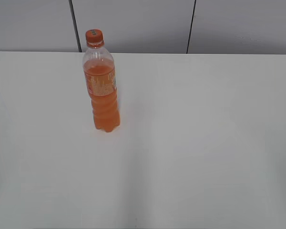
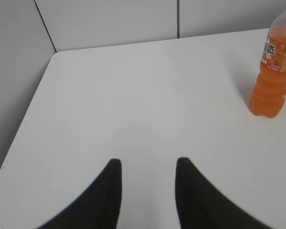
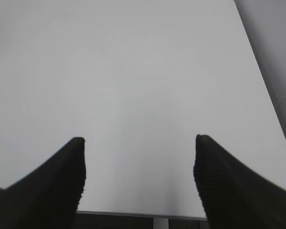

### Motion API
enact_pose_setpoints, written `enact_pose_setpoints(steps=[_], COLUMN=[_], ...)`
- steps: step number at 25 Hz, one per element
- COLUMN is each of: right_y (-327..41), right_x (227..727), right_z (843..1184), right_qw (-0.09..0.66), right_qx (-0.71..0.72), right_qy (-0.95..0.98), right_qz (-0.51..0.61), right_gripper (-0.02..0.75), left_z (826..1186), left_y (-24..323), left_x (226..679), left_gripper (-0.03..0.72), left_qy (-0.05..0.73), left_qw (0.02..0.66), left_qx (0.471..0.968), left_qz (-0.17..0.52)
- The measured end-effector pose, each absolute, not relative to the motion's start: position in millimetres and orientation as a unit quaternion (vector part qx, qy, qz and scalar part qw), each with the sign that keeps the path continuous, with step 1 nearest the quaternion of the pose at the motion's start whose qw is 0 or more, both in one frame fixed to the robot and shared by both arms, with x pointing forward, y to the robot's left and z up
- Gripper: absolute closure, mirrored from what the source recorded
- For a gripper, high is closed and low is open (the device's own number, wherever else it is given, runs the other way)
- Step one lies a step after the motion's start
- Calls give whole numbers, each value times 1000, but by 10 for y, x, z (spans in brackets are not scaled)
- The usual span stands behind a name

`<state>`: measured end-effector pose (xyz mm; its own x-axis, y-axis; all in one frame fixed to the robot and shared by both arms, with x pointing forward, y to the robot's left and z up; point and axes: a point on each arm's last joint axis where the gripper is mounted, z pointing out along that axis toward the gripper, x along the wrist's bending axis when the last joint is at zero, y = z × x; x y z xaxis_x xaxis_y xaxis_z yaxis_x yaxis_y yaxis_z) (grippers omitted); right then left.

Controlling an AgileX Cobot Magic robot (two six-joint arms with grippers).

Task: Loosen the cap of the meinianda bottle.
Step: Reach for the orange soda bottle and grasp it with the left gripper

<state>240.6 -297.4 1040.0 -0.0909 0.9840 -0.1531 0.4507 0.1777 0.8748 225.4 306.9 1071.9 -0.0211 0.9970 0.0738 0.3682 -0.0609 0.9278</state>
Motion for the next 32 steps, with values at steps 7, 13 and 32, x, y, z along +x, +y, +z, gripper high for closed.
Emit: enact_pose_setpoints(steps=[7,13,32], right_y=[-2974,-2974,-2974], right_x=[2406,2406,2406], right_z=[10400,10400,10400], right_qw=[396,396,396], right_qx=[545,545,545], right_qy=[658,658,658], right_qz=[336,337,336], right_gripper=[206,206,206], left_z=[10719,10719,10719], left_y=[3069,3069,3069], left_x=[2254,2254,2254], left_gripper=[446,446,446], left_qy=[576,576,576], left_qw=[372,372,372], left_qx=[593,593,593], left_qz=[423,423,423])
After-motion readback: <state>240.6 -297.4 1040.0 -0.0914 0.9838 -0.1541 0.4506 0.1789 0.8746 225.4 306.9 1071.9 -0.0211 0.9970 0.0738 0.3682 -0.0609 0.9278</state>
